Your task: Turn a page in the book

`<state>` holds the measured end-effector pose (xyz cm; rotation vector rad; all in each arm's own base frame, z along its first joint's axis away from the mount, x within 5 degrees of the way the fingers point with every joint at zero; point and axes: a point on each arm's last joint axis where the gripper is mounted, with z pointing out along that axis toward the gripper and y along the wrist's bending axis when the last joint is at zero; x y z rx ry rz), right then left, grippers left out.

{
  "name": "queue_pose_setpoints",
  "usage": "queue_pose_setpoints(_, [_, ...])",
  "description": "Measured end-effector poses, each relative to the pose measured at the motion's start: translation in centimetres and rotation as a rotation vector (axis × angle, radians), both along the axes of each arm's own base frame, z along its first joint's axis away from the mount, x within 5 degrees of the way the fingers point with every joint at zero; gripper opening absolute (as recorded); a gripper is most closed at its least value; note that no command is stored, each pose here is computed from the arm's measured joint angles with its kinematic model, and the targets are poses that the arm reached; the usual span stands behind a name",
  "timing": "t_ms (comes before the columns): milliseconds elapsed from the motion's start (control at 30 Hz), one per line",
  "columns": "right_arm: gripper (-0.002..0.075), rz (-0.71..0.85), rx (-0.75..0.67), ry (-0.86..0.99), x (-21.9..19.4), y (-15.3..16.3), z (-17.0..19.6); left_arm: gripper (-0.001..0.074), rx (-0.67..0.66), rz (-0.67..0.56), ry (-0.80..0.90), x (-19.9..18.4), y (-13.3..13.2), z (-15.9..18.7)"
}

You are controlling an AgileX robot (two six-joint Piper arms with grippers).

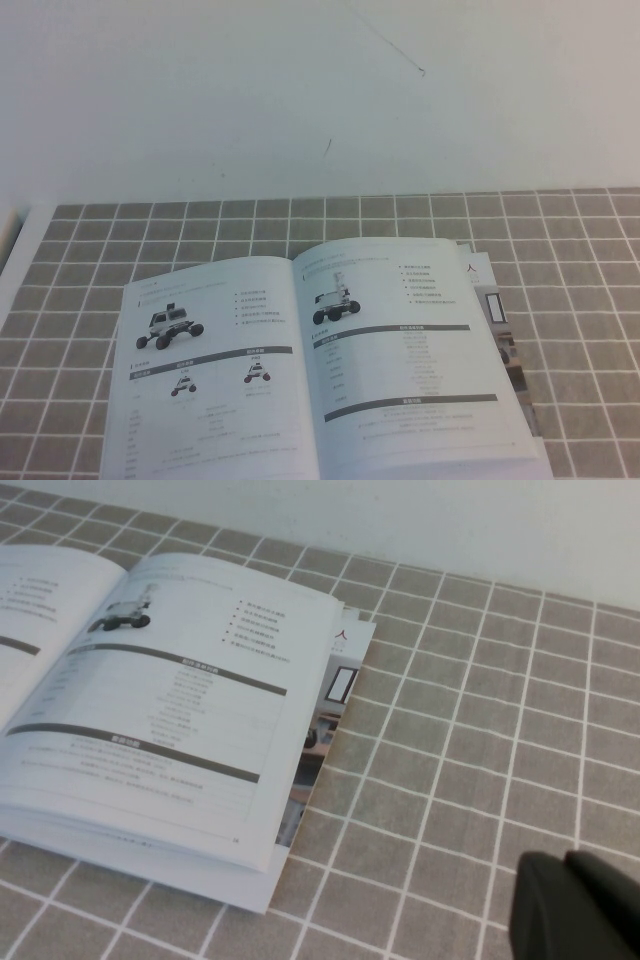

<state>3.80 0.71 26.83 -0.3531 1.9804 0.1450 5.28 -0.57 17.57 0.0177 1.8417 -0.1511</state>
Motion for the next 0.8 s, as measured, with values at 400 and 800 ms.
queue_pose_setpoints(400, [-0.0001,0.0,0.0,0.0,0.0,0.0,0.0,-0.0003,0.02,-0.006,0.0,-0.01,0.0,0.03])
queue_pose_setpoints(800, [-0.0001,0.001,0.001,0.001,0.0,0.01,0.0,-0.0003,0.021,-0.007,0.0,-0.01,-0.01,0.03])
